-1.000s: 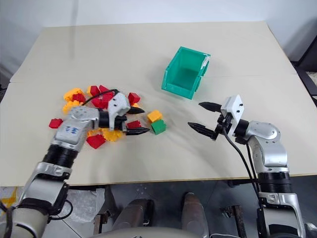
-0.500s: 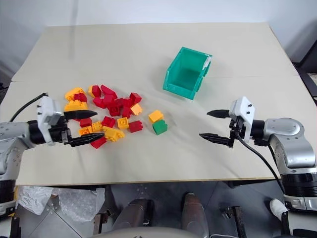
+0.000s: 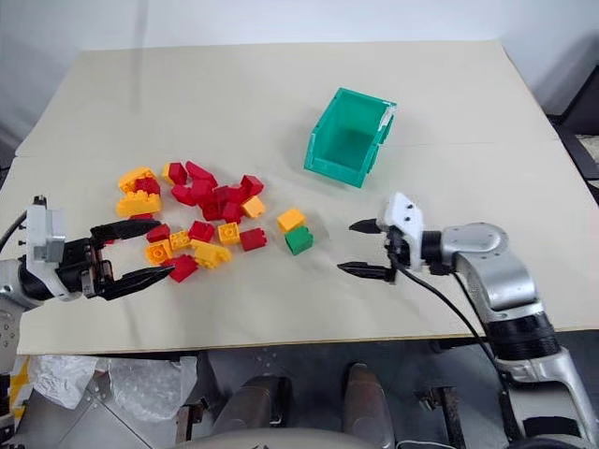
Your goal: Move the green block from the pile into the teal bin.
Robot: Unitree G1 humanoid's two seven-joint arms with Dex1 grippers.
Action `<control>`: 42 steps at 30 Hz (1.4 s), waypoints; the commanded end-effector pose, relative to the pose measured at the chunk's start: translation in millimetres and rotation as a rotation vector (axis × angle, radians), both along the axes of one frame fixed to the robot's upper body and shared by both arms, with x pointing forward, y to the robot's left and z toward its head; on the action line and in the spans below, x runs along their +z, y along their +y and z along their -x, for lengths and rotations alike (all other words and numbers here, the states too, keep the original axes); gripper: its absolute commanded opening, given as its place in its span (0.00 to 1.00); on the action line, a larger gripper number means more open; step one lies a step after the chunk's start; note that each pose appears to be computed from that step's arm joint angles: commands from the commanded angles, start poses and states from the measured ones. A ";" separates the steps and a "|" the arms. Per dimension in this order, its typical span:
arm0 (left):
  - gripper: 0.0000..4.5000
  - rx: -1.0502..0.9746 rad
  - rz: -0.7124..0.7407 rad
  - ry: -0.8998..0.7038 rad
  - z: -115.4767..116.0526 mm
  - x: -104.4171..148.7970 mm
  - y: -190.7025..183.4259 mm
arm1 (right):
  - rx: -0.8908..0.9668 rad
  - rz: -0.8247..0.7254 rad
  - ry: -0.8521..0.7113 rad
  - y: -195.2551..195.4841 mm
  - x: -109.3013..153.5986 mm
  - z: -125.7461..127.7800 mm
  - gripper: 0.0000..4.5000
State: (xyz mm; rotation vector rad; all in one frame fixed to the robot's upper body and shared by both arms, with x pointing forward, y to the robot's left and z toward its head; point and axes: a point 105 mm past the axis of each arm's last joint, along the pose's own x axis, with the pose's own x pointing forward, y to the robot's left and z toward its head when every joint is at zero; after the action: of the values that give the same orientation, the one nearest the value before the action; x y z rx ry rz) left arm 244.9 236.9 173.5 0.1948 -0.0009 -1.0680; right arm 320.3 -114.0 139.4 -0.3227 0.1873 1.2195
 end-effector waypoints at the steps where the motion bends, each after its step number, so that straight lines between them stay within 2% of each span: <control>1: 1.00 -0.015 0.011 -0.054 13.7 6.1 4.5 | 0.008 -0.011 0.006 26.4 -11.1 -10.4 1.00; 7: 1.00 0.015 0.028 -0.076 14.1 6.4 2.3 | 0.010 -0.007 0.015 53.4 -24.2 -27.1 1.00; 12: 1.00 0.030 0.035 -0.088 13.5 6.0 -0.6 | 0.005 -0.042 0.005 72.1 -22.0 -35.8 1.00; 16: 1.00 0.041 0.036 -0.099 11.2 6.7 -2.3 | 0.024 -0.070 -0.015 78.1 -15.9 -31.7 0.81; 19: 1.00 0.042 0.035 -0.104 8.1 7.8 -3.4 | 0.018 -0.080 -0.059 72.8 -1.5 -30.5 0.59; 20: 1.00 0.041 0.036 -0.105 7.5 8.0 -3.8 | 0.015 -0.083 -0.068 71.2 1.9 -29.9 0.55; 23: 1.00 0.040 0.039 -0.107 5.3 8.6 -5.2 | 0.010 -0.089 -0.088 66.7 11.8 -27.3 0.54; 27: 1.00 0.040 0.046 -0.141 -8.7 11.7 -14.6 | -0.042 -0.134 -0.175 51.4 52.9 -31.0 0.54; 31: 1.00 0.074 0.096 -0.171 -30.1 14.6 -26.8 | -0.245 -0.186 -0.321 33.7 94.3 -71.9 0.54; 37: 1.00 0.049 0.111 -0.193 -51.6 14.8 -43.1 | -0.429 -0.149 -0.397 27.9 105.3 -124.8 0.54; 41: 1.00 0.102 0.096 -0.217 -69.4 19.7 -43.0 | -0.482 -0.062 -0.423 28.1 99.6 -141.2 0.54; 42: 1.00 0.122 0.093 -0.223 -73.1 20.5 -41.7 | -0.474 -0.044 -0.423 28.9 98.0 -142.3 0.62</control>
State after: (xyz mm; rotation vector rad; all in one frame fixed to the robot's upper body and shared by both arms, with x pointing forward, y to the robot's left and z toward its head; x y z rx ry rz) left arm 315.0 192.1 188.6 0.1990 -0.2116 -0.9526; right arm 461.3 -87.7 220.6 -0.4243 -0.0656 0.6752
